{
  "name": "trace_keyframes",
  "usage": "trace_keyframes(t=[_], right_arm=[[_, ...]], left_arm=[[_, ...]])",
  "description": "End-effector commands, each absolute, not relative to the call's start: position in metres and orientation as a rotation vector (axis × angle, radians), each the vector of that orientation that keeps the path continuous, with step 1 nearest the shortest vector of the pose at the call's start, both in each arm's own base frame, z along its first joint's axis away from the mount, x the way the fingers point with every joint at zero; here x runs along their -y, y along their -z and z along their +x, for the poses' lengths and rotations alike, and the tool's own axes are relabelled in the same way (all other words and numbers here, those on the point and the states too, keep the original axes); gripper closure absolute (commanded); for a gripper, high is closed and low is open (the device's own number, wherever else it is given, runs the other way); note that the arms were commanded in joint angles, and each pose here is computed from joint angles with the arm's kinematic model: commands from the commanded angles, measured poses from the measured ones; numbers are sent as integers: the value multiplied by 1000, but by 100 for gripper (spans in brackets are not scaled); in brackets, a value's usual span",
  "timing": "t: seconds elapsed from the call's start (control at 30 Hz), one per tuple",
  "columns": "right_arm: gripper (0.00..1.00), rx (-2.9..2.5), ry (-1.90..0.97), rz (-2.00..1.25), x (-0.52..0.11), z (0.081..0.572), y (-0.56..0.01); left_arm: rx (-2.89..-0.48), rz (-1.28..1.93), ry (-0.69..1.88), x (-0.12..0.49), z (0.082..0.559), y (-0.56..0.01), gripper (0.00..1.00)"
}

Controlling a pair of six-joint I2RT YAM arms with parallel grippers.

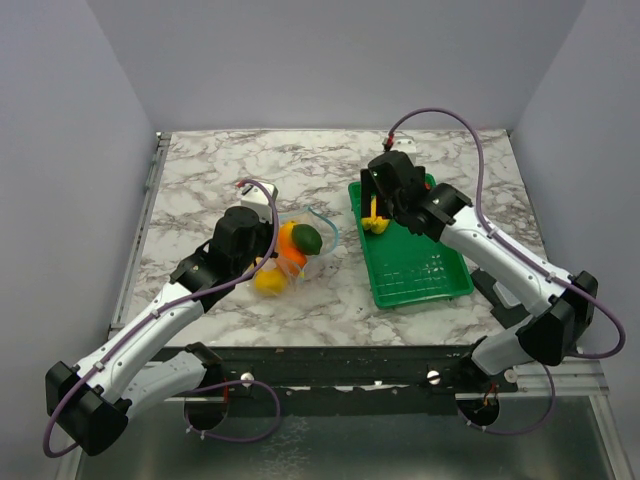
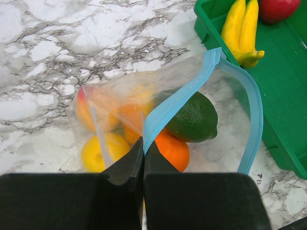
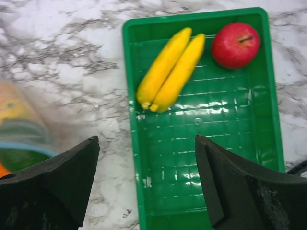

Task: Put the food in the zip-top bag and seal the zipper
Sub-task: Pick up the fake fruit from the bin.

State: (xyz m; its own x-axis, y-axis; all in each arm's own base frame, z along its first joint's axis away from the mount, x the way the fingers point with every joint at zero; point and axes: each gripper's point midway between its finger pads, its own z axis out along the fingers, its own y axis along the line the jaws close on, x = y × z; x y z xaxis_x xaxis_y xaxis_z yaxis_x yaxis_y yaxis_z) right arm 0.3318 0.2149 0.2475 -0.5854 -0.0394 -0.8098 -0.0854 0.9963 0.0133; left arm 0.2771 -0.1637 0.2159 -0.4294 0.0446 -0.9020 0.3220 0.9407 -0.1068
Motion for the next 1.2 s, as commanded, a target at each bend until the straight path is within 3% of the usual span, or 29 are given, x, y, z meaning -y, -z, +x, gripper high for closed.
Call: trace_keyframes(t=[0.0, 0.2, 1.17], right_arm=[[14, -2239, 62, -35, -173, 342, -232], [2, -2266, 132, 31, -143, 365, -215], [1, -2422, 156, 304, -86, 466, -132]], left_arm=[[-1988, 263, 334, 164, 277, -218, 100], [-1987, 262, 330, 163, 276, -217, 100], [-1995, 267, 323, 164, 278, -215, 100]])
